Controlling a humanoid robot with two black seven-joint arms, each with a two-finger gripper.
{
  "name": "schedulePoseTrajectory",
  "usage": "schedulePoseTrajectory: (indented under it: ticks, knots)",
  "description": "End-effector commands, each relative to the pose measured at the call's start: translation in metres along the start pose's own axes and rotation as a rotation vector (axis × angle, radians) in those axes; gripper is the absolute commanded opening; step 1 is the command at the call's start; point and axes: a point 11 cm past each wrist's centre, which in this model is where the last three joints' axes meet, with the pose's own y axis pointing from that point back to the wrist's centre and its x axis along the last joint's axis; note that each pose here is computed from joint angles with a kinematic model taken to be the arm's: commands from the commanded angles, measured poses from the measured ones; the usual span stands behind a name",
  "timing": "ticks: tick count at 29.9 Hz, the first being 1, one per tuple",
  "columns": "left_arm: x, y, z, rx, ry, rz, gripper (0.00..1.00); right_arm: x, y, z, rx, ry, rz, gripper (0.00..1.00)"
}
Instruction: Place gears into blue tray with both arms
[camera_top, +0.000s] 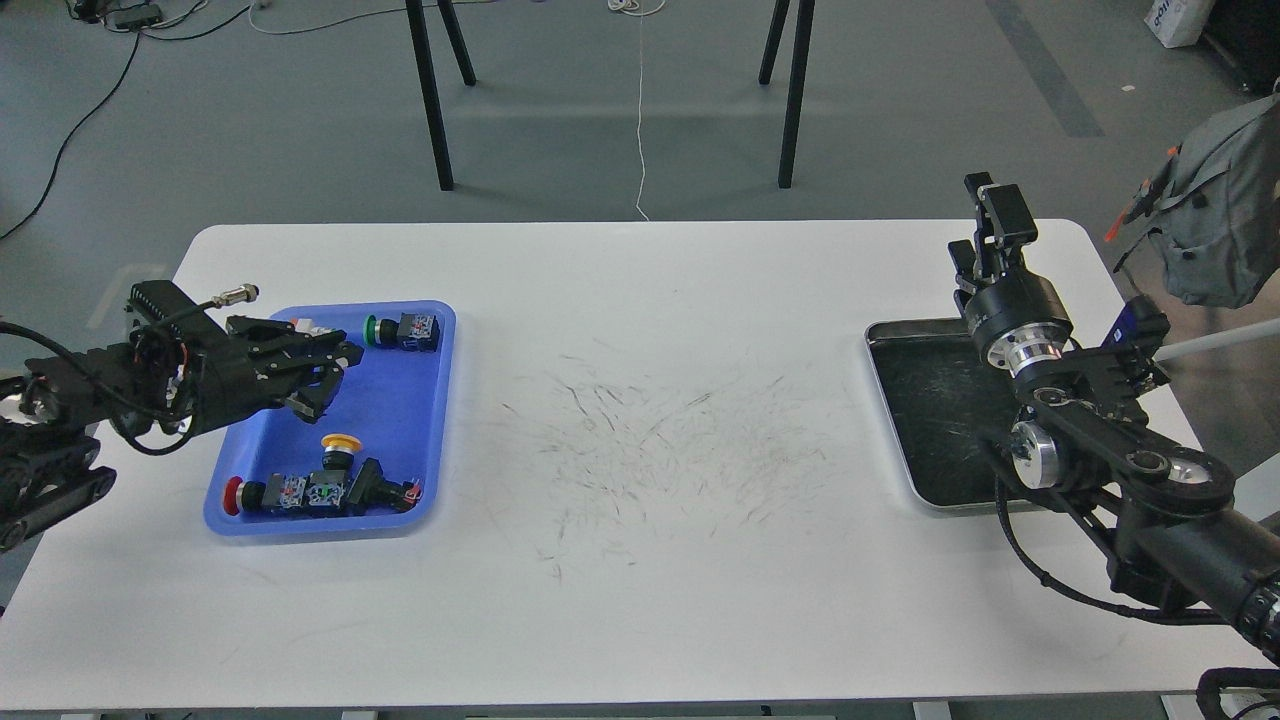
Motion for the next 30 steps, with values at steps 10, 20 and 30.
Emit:
schedulePoseTrajectory:
  ticks: [10, 20, 30]
  knots:
    - [-0.011, 0.000, -0.006, 0.038, 0.015, -0.013, 0.21, 0.000, 0.001, 0.001, -0.002, 0.001, 0.001, 0.94]
    - [-0.018, 0.001, -0.005, 0.037, 0.015, -0.025, 0.23, 0.000, 0.000, 0.001, -0.002, 0.003, 0.001, 0.94]
    - [-0.022, 0.003, -0.005, 0.037, 0.016, -0.034, 0.28, 0.000, 0.001, 0.001, -0.003, 0.004, -0.001, 0.94]
